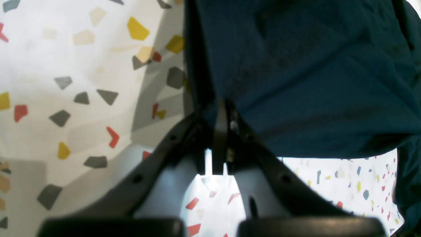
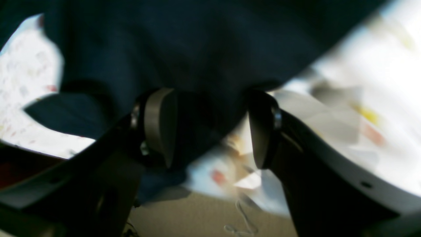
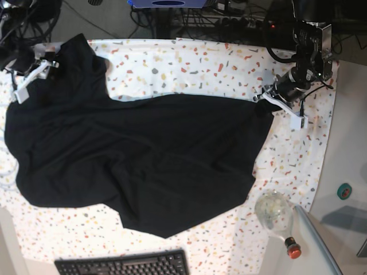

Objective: Layout the t-shirt on the table in an organized manner, then fold the t-shirt properly
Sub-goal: 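Hold the shirt edges with both grippers and stretch them apart, then lift the shirt with both grippers and shake it out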

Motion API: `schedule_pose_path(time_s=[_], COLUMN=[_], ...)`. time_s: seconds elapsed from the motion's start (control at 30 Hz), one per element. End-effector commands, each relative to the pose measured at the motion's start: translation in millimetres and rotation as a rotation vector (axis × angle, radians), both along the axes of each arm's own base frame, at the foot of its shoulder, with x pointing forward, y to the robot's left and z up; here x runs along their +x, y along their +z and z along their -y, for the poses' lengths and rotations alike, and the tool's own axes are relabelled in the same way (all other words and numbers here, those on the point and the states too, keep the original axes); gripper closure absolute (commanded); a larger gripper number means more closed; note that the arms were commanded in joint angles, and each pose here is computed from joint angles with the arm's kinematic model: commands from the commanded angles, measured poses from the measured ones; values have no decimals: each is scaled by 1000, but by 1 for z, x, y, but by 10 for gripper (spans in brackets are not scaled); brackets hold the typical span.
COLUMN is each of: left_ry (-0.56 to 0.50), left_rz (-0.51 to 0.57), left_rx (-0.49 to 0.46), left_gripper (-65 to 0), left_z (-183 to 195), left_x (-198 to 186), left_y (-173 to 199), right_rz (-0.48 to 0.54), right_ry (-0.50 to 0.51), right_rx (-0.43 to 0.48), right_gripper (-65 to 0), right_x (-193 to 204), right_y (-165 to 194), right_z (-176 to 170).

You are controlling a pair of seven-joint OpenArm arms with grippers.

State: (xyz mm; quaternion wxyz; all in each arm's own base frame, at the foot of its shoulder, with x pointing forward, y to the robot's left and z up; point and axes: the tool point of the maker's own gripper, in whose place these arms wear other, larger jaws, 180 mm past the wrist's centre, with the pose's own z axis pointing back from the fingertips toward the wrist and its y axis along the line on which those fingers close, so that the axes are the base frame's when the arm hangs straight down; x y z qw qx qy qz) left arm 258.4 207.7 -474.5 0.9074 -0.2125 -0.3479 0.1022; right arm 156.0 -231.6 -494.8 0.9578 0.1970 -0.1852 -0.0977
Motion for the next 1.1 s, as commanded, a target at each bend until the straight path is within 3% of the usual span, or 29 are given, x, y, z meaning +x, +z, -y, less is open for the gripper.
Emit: schedule_pose_path(time_s=[0.0, 0.2, 0.27, 0.33, 0.4, 0.57, 0.73, 0.8, 0.87, 0.97, 1.07], left_ry=[3, 3, 3, 3, -6, -25, -136, -188, -221, -259, -250], left_rz=[41, 39, 38, 38, 43, 69, 120, 171, 213, 193, 221], left_rx=[7, 7, 7, 7, 8, 25, 218, 287, 286, 321, 305], left_gripper=[0, 0, 0, 0, 0, 0, 0, 0, 0, 0, 0], left_z=[-6, -6, -6, -6, -3, -1, 7, 19, 32, 35, 46], left_x=[9, 9, 8, 8, 9, 3, -2, 6, 17, 55, 105], left_y=[10, 10, 10, 10, 11, 22, 54, 73, 87, 102, 129], right_rz=[-28, 26, 43, 51, 60, 76, 78, 112, 158, 235, 273], right_ry=[14, -101, -124, -131, -131, -106, -47, -61, -84, -113, -77], right_rx=[12, -8, -13, -14, -19, -70, -193, -265, -312, -352, -366], right_gripper=[-329, -324, -291, -179, -9, 0, 0, 0, 0, 0, 0], right_x=[-7, -3, -2, -2, 0, -4, 5, 27, 53, 103, 157], right_y=[-3, 3, 5, 5, 7, 19, 55, 82, 106, 142, 167], right_z=[-5, 19, 24, 25, 26, 33, 50, 67, 82, 110, 129])
